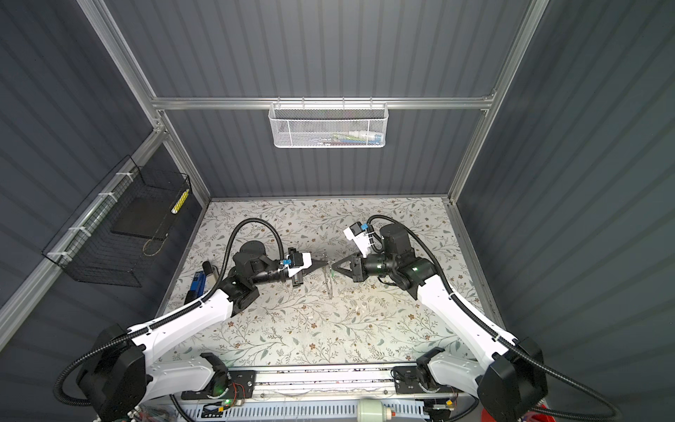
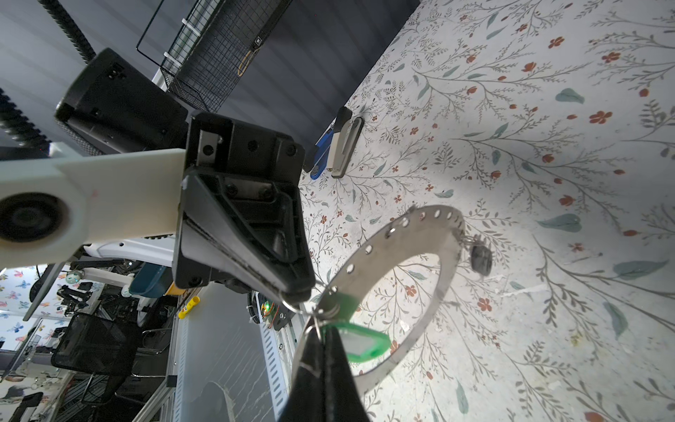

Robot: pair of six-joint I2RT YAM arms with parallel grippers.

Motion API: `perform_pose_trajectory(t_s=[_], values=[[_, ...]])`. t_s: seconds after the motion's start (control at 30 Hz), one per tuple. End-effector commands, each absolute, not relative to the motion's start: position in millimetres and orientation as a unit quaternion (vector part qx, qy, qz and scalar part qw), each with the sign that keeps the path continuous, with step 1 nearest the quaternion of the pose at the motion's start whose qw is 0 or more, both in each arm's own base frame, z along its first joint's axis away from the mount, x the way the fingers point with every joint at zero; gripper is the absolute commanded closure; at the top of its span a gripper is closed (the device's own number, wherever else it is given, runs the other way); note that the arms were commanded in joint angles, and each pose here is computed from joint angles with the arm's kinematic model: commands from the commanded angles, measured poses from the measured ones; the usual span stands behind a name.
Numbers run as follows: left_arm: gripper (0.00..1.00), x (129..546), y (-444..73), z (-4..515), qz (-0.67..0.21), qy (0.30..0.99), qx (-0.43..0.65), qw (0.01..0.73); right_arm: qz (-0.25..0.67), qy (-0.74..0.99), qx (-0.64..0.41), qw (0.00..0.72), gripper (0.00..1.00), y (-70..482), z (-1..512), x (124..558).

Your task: Put the keys on the keyring

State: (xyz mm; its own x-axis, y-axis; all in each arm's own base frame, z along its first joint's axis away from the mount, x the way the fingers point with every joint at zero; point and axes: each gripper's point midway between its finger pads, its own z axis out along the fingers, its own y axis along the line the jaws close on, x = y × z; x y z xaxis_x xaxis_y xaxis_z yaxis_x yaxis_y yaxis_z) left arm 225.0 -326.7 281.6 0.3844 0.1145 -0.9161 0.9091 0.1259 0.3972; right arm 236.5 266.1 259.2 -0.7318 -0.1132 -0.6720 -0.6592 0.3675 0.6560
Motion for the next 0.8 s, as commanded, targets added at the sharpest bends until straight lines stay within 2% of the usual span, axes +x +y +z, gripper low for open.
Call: perform_pose_trajectory(t_s=[0.0,0.77], values=[[1.0,205.2,-328.4,324.2,-0.353,0.365,0.575,0.642,0.476,0.819,-0.2,0.249,1.0,254.7,236.1,248.0],[1.0,215.1,-322.2,331.6,-0.368,0.371,0.551,0.65,0.492,0.82,-0.182,0.229,1.0,245.6,238.1,250.5]])
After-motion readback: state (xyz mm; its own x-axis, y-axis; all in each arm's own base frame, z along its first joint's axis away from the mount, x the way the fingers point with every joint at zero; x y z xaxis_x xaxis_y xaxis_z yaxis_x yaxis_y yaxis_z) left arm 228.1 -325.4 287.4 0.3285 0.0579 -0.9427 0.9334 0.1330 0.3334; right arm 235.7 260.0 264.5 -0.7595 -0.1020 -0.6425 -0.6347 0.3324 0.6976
